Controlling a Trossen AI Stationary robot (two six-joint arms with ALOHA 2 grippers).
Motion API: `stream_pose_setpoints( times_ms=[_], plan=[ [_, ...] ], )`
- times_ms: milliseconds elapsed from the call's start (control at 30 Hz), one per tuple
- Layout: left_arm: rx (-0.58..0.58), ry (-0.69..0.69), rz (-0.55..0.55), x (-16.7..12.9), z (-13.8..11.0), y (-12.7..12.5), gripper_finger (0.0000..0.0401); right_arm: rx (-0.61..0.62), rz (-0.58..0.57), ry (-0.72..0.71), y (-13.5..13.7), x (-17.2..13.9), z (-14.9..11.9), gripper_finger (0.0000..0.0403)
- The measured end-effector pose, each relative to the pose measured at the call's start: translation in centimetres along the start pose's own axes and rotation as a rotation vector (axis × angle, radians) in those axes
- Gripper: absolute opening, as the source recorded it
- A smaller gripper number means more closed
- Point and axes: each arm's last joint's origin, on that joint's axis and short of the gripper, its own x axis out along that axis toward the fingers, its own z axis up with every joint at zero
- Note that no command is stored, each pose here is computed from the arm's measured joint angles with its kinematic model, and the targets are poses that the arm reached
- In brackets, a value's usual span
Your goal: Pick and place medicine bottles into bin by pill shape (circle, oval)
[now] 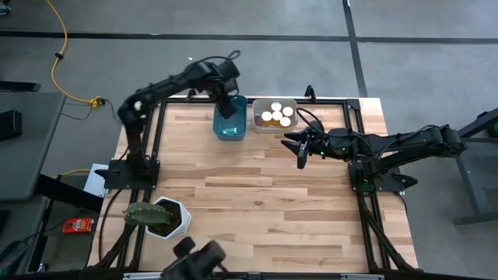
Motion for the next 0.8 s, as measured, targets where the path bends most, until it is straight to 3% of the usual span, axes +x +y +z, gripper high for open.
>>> stream_pose_setpoints(
  times_ms=[167, 333, 467, 800],
  plan=[
    [-0.053, 0.155, -0.114, 6.0, 0.8, -0.1, 0.0126, 0.017, 0.000, 0.000, 0.0, 0.0, 0.0, 0.0145],
    [-0.043, 0.234, -0.084, 9.3, 1.0, -0.8, 0.0126, 0.042, -0.001, -0.001, 0.0, 0.0, 0.0, 0.0145],
    [-0.030, 0.259, -0.017, 10.3, 1.0, -1.2, 0.0126, 0.042, 0.000, 0.000, 0.0, 0.0, 0.0, 0.0145],
    [-0.039, 0.213, -0.009, 10.5, 1.4, -2.3, 0.0126, 0.039, -0.001, 0.000, 0.0, 0.0, 0.0, 0.0145]
  ],
)
